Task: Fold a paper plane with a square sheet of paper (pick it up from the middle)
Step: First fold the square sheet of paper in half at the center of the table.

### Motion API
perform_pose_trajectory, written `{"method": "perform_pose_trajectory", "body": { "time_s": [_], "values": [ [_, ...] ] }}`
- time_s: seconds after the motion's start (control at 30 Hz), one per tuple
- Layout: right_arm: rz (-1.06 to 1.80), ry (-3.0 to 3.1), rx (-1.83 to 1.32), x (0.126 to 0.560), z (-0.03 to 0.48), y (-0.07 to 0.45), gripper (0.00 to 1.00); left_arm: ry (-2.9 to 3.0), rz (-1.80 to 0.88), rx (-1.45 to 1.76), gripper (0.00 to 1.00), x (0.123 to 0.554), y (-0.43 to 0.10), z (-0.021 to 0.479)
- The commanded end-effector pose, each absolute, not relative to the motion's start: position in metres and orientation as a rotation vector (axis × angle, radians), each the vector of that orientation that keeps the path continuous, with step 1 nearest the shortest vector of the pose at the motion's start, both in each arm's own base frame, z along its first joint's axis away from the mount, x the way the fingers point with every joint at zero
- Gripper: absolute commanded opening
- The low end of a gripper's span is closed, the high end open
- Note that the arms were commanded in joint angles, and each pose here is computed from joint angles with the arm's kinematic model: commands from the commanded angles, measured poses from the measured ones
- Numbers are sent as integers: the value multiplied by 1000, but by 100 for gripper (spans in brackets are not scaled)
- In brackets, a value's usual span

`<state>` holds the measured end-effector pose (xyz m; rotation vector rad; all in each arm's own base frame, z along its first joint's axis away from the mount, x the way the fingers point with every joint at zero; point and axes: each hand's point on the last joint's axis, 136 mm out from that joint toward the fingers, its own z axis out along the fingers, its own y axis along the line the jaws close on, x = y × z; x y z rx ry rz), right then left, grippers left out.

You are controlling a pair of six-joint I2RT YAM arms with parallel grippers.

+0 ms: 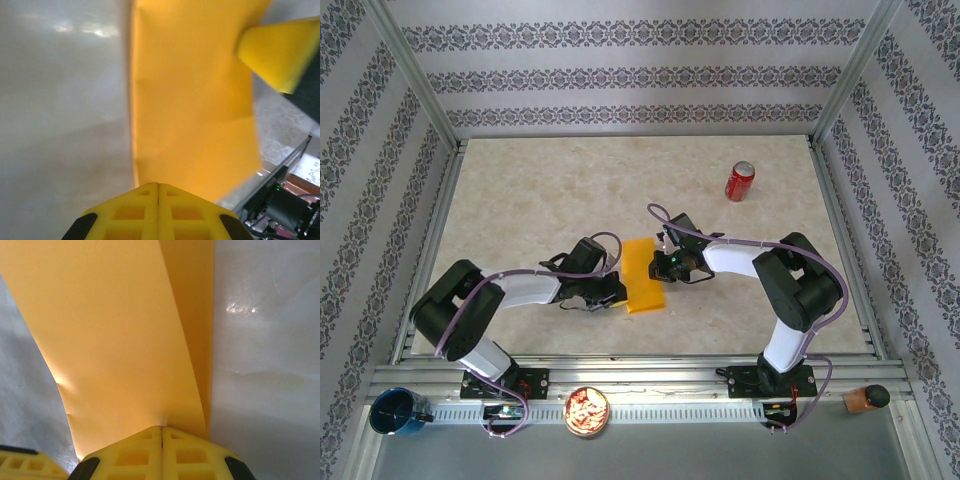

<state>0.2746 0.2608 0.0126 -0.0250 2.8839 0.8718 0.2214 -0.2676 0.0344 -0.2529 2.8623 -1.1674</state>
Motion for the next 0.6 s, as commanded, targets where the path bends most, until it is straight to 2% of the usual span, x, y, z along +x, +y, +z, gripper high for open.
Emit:
{"method": "perform_pose_trajectory", "body": {
  "time_s": [0.0, 0.27, 0.57],
  "values": [
    [638, 3062, 92, 245, -24, 221, 0, 2794, -1221, -223, 6, 227, -278, 59],
    [642, 3062, 100, 245, -23, 222, 0, 2782, -1308, -276, 5, 232, -300, 47],
    [628, 3069, 92, 244, -24, 220, 0, 2866, -1248, -384, 3, 204, -280, -1]
  ]
}}
